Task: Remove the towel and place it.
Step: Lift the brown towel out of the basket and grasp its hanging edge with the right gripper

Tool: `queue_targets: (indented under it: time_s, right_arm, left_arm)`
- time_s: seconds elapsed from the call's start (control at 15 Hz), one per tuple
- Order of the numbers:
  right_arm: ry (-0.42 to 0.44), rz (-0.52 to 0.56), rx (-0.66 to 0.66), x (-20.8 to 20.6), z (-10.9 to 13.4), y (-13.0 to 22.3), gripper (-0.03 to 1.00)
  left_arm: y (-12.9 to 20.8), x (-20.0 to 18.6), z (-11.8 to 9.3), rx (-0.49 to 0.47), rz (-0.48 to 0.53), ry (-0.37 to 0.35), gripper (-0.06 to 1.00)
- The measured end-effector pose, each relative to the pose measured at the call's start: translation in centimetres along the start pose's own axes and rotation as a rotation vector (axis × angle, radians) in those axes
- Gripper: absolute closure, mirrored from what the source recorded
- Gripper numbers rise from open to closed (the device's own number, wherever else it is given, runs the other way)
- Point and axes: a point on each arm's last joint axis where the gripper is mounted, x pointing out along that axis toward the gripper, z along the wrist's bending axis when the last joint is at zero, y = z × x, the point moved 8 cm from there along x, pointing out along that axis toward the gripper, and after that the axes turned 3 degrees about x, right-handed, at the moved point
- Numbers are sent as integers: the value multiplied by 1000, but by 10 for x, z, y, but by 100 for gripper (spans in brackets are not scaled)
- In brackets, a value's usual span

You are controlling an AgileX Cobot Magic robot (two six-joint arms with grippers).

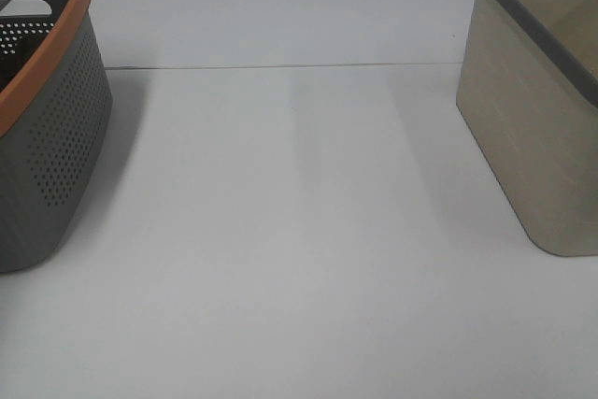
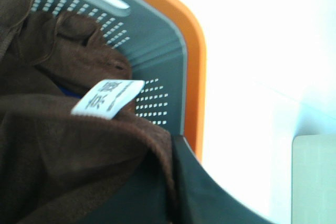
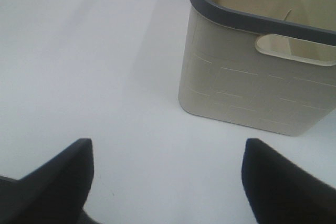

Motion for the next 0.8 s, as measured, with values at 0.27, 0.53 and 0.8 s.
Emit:
queue_targets:
  time_s: [0.27, 0.53, 0.8]
  right_arm:
    - [0, 0, 0, 0, 0, 0, 22]
    - [0, 0, 0, 0, 0, 0, 22]
    - [0, 0, 0, 0, 0, 0, 22]
  left_arm:
    - [-5, -34, -29, 65, -71, 38, 94]
    - [-7, -62, -69, 90, -138, 162, 94]
    - [5, -57, -132, 129, -145, 352, 94]
